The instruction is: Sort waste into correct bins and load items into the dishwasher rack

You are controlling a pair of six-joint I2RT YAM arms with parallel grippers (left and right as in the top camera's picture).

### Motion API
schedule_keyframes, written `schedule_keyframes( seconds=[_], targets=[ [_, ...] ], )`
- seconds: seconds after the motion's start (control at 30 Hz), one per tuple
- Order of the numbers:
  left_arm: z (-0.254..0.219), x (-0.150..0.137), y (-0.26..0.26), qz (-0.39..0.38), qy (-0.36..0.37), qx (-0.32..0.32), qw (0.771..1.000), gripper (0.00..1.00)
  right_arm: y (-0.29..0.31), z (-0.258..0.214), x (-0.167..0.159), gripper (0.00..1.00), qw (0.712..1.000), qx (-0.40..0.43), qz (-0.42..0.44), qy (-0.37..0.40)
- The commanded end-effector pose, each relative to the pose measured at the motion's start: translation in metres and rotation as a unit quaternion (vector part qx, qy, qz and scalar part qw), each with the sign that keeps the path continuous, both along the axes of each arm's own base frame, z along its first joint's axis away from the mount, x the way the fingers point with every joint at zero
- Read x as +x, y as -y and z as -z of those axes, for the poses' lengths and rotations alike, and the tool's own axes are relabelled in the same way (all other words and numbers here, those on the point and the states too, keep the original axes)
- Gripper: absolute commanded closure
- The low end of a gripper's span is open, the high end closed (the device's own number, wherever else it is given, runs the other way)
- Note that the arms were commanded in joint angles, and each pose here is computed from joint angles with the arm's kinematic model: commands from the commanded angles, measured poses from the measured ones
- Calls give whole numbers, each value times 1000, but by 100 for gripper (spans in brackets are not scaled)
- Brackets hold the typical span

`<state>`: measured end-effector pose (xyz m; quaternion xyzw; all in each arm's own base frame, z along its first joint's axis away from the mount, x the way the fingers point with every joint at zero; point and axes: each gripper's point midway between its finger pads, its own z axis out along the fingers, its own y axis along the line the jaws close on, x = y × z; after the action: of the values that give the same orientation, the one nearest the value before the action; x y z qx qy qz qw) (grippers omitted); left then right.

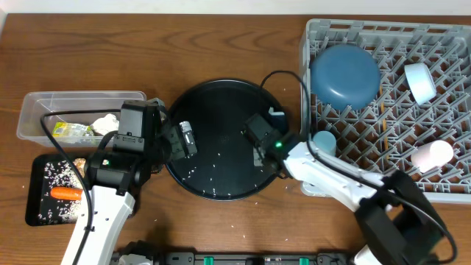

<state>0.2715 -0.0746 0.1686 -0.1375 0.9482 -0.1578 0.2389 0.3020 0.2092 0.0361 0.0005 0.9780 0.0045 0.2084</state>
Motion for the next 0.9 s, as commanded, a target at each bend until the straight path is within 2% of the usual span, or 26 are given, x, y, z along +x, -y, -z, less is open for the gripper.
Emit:
schedule_keyframes(
  seconds=[0.0,0.1,0.23,0.53,0.7,0.87],
  targets=[
    [-3,2,-3,-4,4,6,1000,2,12,-15,19,89,999,8,14,31],
    [-3,2,-3,-4,4,6,1000,2,16,-18,33,91,999,20,21,45],
    [-3,2,-3,-4,4,6,1000,2,17,-27,55,83,997,36,-1,75],
    [-3,2,-3,-4,4,6,1000,2,10,-41,87,85,988,75,14,134],
    [-3,2,-3,-4,4,6,1000,2,5,-25,92,85,988,81,23,131],
    [-3,2,-3,-4,4,6,1000,2,6,5,93,82,989,84,55,108]
  ],
)
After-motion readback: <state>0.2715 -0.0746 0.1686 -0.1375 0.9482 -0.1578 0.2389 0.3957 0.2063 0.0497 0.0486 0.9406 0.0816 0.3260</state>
